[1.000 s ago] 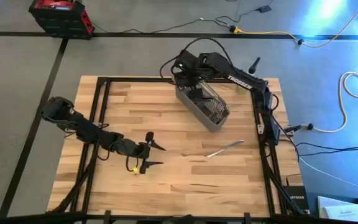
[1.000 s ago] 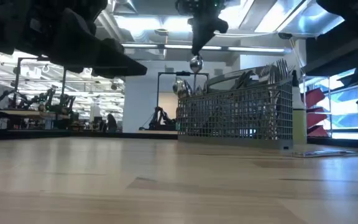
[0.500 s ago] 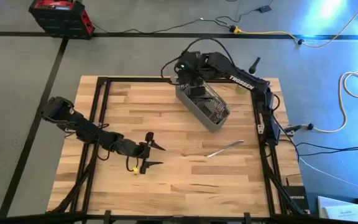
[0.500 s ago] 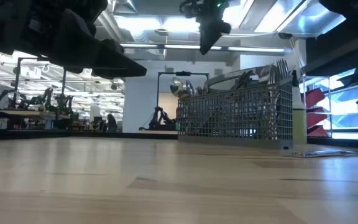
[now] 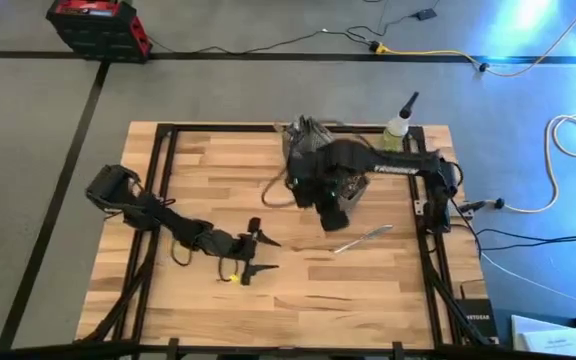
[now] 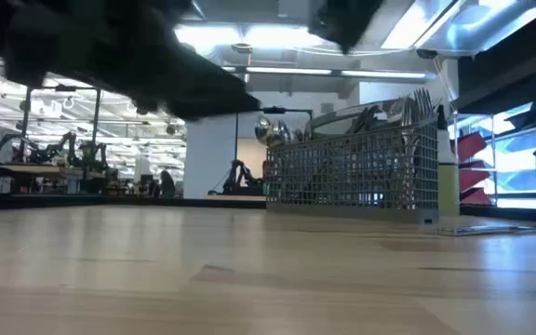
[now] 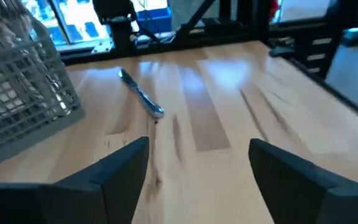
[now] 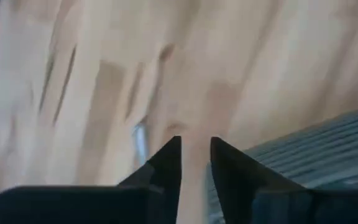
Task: Sort silverware
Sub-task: Put the silver knife into the gray silverware organizer
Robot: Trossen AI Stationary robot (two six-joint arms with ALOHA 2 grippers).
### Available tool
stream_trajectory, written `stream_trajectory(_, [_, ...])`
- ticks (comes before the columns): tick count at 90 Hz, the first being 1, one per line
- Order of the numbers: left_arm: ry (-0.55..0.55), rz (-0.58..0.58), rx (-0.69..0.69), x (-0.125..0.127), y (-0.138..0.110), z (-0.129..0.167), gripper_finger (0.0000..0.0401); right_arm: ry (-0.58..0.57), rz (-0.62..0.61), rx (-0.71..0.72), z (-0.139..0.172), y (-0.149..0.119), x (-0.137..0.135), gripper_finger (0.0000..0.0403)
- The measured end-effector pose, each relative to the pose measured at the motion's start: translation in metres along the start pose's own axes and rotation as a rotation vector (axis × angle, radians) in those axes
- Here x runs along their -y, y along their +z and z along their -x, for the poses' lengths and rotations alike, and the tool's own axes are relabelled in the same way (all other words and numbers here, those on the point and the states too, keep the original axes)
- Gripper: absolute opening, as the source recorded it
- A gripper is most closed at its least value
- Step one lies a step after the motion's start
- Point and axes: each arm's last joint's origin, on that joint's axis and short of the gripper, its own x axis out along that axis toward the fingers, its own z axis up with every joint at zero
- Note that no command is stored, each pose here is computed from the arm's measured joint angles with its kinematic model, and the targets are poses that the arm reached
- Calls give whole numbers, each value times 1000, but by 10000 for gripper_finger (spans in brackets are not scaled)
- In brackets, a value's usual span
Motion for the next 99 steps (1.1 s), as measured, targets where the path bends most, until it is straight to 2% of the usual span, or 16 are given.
stream_trajectory(15, [-54,-27,-51,15,-15,-48,263,-3,-182,-172,-36,-48,-26,33])
stream_trajectory(22, [-29,-54,-55,20,-18,-66,263,26,-269,-144,-59,-73,-36,21])
stream_trajectory(34, [6,-70,-7,22,-5,-78,263,90,-317,113,-84,-117,-54,2])
stream_trajectory(42, [-4,-110,-12,23,-5,-78,263,57,-400,289,-105,-145,-60,4])
stream_trajectory(48, [-6,-111,-11,23,-6,-78,263,71,-485,477,-118,-158,-64,4])
stream_trajectory(54, [0,-88,-2,21,-4,-79,263,176,-582,675,-136,-167,-67,5])
stream_trajectory(60, [7,-67,-7,18,-5,-80,263,330,-645,793,-157,-176,-71,5])
stream_trajectory(69, [8,-37,-4,15,-4,-80,263,540,-663,875,-177,-190,-80,5])
stream_trajectory(79, [10,-26,-14,13,-5,-81,263,653,-622,894,-186,-196,-95,5])
stream_trajectory(86, [8,-22,-18,13,-6,-81,263,619,-573,895,-185,-194,-106,2])
stream_trajectory(99, [3,-26,-24,15,-7,-80,263,405,-550,872,-191,-198,-120,1])
